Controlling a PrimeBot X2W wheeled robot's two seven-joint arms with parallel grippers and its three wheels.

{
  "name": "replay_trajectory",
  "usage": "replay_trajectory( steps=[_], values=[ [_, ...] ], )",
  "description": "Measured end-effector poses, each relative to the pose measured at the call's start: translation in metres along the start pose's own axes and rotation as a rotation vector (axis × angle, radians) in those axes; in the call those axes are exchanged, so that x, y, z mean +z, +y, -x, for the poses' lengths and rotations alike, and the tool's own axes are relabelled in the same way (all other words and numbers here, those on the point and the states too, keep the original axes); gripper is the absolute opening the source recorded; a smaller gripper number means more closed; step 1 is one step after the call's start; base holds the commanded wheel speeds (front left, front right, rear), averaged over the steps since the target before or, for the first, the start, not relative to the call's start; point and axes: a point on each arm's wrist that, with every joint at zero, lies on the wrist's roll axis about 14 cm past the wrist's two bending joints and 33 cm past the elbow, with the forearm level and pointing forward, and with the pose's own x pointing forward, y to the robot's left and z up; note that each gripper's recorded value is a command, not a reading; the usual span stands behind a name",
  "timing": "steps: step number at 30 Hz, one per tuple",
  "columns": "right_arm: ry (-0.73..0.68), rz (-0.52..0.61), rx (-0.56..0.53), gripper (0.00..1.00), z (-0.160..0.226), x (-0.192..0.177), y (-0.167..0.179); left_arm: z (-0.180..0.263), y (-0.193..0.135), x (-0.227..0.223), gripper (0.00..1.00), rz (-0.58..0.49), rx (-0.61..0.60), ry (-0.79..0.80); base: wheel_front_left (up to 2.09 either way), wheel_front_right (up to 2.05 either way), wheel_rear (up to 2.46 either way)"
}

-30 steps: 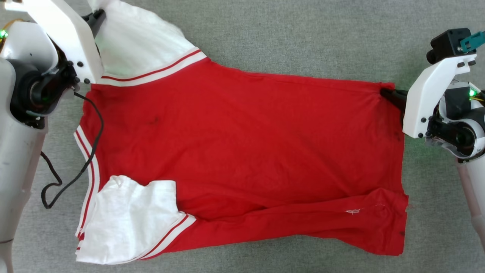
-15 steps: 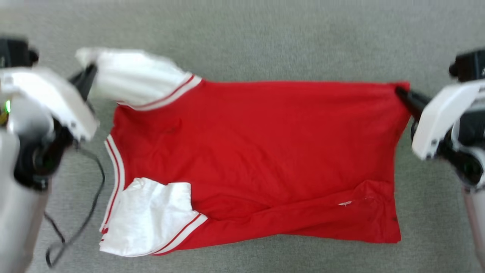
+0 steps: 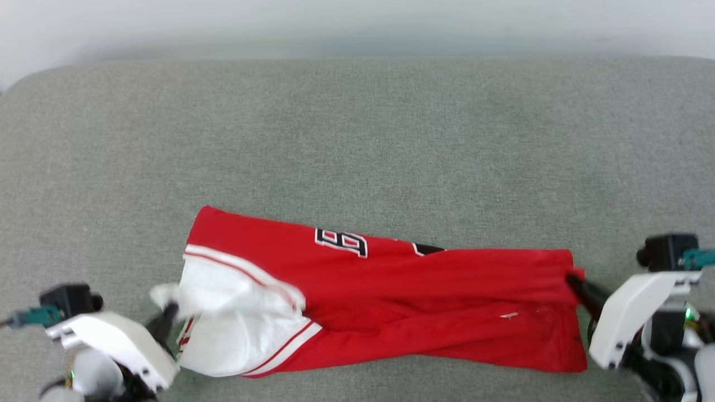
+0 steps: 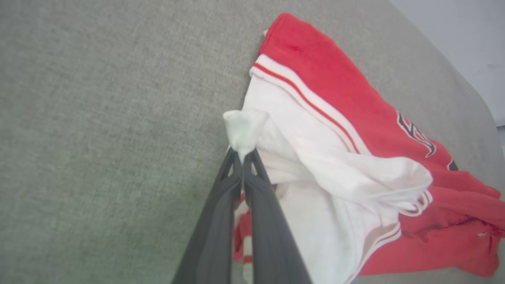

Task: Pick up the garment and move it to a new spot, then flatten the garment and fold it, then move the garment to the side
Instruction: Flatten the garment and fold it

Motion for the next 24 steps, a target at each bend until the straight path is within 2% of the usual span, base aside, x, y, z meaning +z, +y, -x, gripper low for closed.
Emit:
replay_trajectory(
  steps=[2, 3, 4, 6, 12, 16, 20, 24],
  values=[
    [0.044, -0.028, -0.002, 0.00, 0.003, -0.021, 0.000, 0.004, 0.010, -0.022, 0.00, 0.002, 0.032, 0.061, 0.00, 0.00, 0.00],
    [0.065, -0.041, -0.001, 0.25, 0.004, -0.031, 0.002, 0.005, 0.012, -0.030, 0.30, -0.001, 0.041, 0.080, 0.00, 0.00, 0.00],
    [0.083, -0.053, 0.001, 1.00, 0.004, -0.041, 0.004, 0.005, 0.011, -0.036, 0.97, 0.004, 0.036, 0.092, 0.00, 0.00, 0.00],
    [0.105, -0.075, 0.001, 1.00, 0.005, -0.055, 0.005, 0.003, 0.005, -0.041, 1.00, 0.011, 0.017, 0.086, 0.00, 0.00, 0.00],
    [0.013, -0.098, -0.009, 1.00, 0.013, -0.051, 0.005, 0.002, -0.008, -0.018, 1.00, -0.052, -0.017, -0.068, 0.00, 0.00, 0.00],
    [-0.169, -0.064, -0.017, 1.00, 0.030, -0.012, 0.001, 0.009, -0.039, 0.026, 1.00, -0.157, -0.079, -0.286, 0.00, 0.00, 0.00],
    [-0.216, -0.048, -0.026, 1.00, 0.041, 0.004, -0.003, 0.017, -0.057, 0.045, 1.00, -0.190, -0.105, -0.396, 0.00, 0.00, 0.00],
    [-0.215, -0.040, -0.075, 1.00, 0.055, 0.014, -0.022, 0.029, -0.079, 0.062, 1.00, -0.257, -0.140, -0.520, 0.00, 0.00, 0.00]
  ],
)
